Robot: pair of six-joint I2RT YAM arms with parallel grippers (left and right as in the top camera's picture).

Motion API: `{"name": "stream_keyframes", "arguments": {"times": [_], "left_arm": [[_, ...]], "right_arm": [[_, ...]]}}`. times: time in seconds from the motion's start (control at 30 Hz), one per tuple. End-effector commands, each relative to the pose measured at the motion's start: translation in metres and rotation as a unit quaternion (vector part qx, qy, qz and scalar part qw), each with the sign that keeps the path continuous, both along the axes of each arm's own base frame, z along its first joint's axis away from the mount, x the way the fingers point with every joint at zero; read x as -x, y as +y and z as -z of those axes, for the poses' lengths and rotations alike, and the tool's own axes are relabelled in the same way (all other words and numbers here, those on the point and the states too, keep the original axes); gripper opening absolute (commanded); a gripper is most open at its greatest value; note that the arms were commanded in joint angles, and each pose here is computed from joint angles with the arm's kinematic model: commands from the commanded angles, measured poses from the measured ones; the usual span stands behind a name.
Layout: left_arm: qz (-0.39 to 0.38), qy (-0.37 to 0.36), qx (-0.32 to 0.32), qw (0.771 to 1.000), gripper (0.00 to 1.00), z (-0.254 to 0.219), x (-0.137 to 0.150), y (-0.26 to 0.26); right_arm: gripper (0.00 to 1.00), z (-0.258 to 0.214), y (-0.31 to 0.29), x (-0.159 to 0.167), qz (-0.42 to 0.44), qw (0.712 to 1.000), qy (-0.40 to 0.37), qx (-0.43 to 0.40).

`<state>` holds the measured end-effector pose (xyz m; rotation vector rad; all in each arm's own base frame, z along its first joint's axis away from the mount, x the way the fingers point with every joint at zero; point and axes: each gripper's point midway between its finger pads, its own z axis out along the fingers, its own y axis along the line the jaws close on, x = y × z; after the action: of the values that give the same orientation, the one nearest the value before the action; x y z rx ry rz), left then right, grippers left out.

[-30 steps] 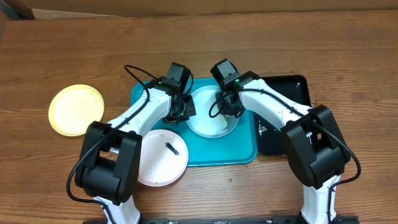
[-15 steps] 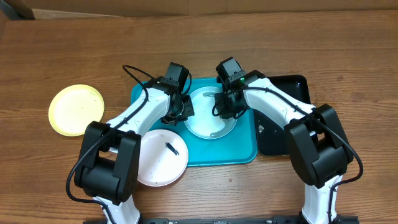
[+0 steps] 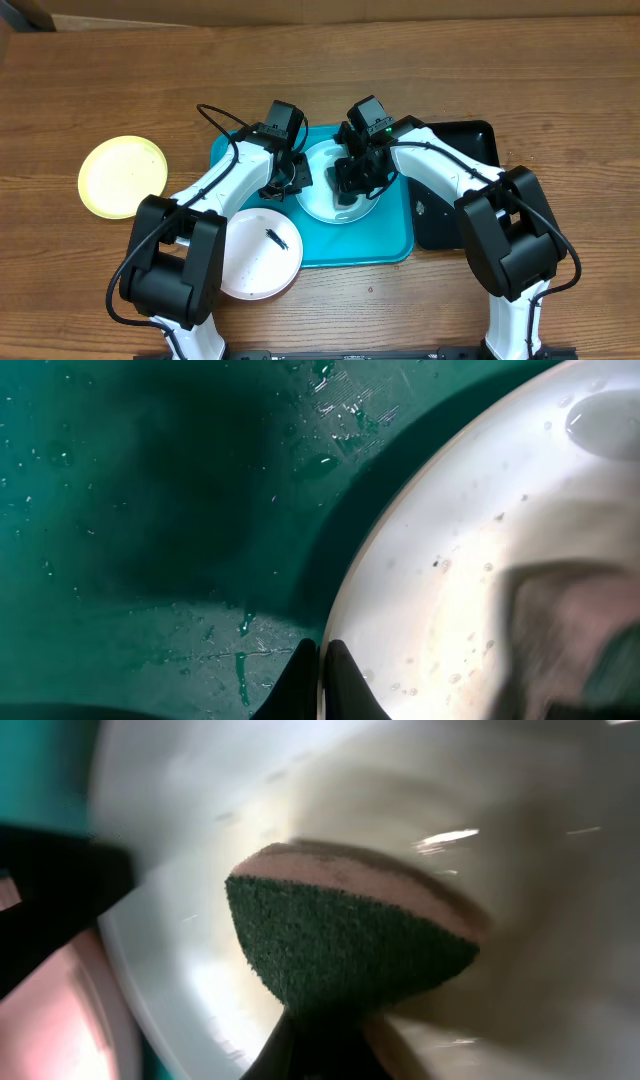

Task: Clean dirty plates on tray and stack at the side
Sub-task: 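Scrub the light blue plate with the sponge in the right gripper, then return the sponge to the black tray and withdraw the right gripper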

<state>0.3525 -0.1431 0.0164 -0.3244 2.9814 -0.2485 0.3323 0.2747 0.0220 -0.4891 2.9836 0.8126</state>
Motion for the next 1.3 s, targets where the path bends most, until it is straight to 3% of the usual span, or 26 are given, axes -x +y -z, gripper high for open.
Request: {"name": "stream_keyframes", "arguments": {"times": [0.0,0.17,0.37,0.53,0.63,0.77,1.07,1.27], "left_arm": [[0.006,-0.009,0.004,1.000,0.04,-0.006,-0.001,-0.001],[0.006,-0.008,0.004,1.000,0.04,-0.006,0.000,-0.001],[0.006,-0.007,0.003,1.000,0.04,-0.006,0.000,-0.001],[0.006,-0.007,0.004,1.000,0.05,-0.005,0.000,-0.001],[0.006,-0.009,0.004,1.000,0.05,-0.006,0.000,-0.001],[0.006,-0.009,0.004,1.000,0.05,-0.006,0.000,-0.002],[0.006,-0.008,0.004,1.000,0.06,-0.006,0.000,-0.002],[0.005,-0.010,0.000,1.000,0.06,-0.005,-0.001,0.000]], "right_arm": [[0.04,-0.039,0.022,-0.005,-0.034,0.992,0.012,-0.118],[0.04,-0.099,0.005,-0.035,-0.014,0.983,-0.015,-0.182],[0.04,-0.129,-0.055,-0.048,0.036,0.986,-0.038,-0.156],[0.04,-0.092,-0.138,-0.051,0.114,0.993,-0.024,0.025],[0.04,-0.072,-0.186,-0.046,0.149,0.979,-0.018,0.142],[0.04,-0.056,-0.218,-0.037,0.163,0.959,-0.012,0.230],[0.04,-0.013,-0.239,-0.034,0.191,0.940,-0.033,0.281],[0.04,-0.009,-0.241,-0.039,0.195,0.938,-0.046,0.283]]}}
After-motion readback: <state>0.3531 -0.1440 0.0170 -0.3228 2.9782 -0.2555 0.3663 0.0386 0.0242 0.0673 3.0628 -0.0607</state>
